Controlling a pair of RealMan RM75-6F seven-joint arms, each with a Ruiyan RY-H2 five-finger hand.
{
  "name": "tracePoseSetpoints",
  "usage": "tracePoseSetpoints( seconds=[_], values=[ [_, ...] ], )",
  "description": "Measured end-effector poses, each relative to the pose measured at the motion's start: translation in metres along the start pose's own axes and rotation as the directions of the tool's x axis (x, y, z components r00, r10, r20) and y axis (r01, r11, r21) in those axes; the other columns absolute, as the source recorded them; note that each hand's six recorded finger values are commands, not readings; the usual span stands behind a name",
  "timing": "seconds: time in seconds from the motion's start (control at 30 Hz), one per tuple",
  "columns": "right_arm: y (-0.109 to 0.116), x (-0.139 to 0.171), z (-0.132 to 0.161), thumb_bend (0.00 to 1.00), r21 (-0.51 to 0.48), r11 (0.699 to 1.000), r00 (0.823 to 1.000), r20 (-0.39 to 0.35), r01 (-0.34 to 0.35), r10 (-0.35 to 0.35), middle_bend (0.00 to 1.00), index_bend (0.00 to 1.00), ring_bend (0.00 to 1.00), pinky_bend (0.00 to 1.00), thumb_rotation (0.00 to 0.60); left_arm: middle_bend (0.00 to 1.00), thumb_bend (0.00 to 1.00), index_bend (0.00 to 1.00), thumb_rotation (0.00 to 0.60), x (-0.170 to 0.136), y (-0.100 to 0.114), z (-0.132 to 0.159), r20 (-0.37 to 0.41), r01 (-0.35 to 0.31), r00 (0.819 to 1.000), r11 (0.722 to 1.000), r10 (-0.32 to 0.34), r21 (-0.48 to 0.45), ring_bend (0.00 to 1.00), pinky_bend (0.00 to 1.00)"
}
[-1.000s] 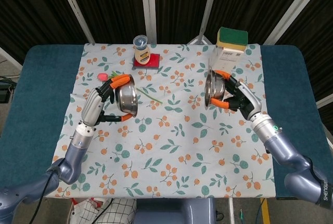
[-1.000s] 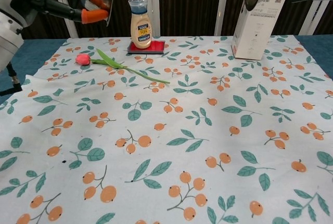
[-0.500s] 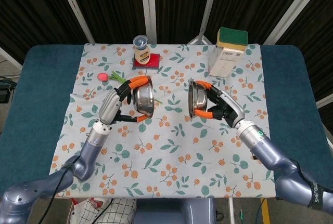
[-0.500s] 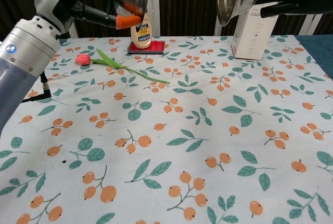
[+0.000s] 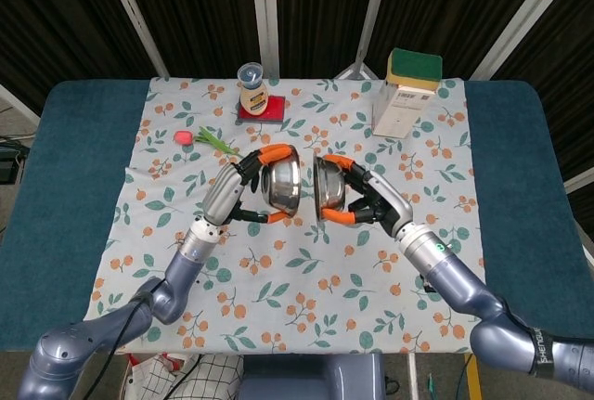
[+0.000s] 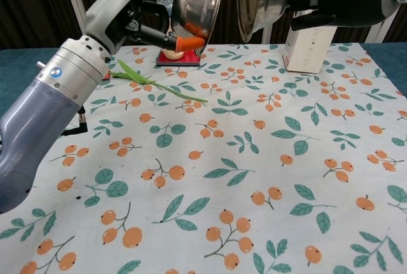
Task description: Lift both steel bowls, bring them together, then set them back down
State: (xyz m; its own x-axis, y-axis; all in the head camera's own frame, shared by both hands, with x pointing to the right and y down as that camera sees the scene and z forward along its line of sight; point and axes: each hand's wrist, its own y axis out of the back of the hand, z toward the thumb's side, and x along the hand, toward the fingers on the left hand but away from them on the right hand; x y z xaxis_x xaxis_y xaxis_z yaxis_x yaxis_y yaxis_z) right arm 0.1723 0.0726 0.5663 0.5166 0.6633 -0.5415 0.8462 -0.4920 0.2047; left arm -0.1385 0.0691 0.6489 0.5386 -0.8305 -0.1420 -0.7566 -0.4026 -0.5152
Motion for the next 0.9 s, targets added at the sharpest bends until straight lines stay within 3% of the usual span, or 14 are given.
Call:
tracePoseSetpoints(
  seconds=[0.43,0.9],
  values=[
    [-0.033,-0.001,-0.004,0.61,0.006,1.0,1.0,0.001,-0.015,0.015,0.9,0.94,1.0,1.0,0.6,0.65,0.36,0.39,0.6,0.006,-0.027,0.016,0.042,0.022,0.999,1.0,-0.022,0.0,0.51,0.69],
    [-0.022,0.008,0.01,0.61,-0.003,1.0,0.999,-0.02,0.027,-0.027,0.9,0.94,1.0,1.0,0.6,0.65,0.37,0.39,0.6,-0.001,-0.01,0.031,0.129,-0.024,0.992,0.999,0.018,0.045,0.51,0.69]
  ],
)
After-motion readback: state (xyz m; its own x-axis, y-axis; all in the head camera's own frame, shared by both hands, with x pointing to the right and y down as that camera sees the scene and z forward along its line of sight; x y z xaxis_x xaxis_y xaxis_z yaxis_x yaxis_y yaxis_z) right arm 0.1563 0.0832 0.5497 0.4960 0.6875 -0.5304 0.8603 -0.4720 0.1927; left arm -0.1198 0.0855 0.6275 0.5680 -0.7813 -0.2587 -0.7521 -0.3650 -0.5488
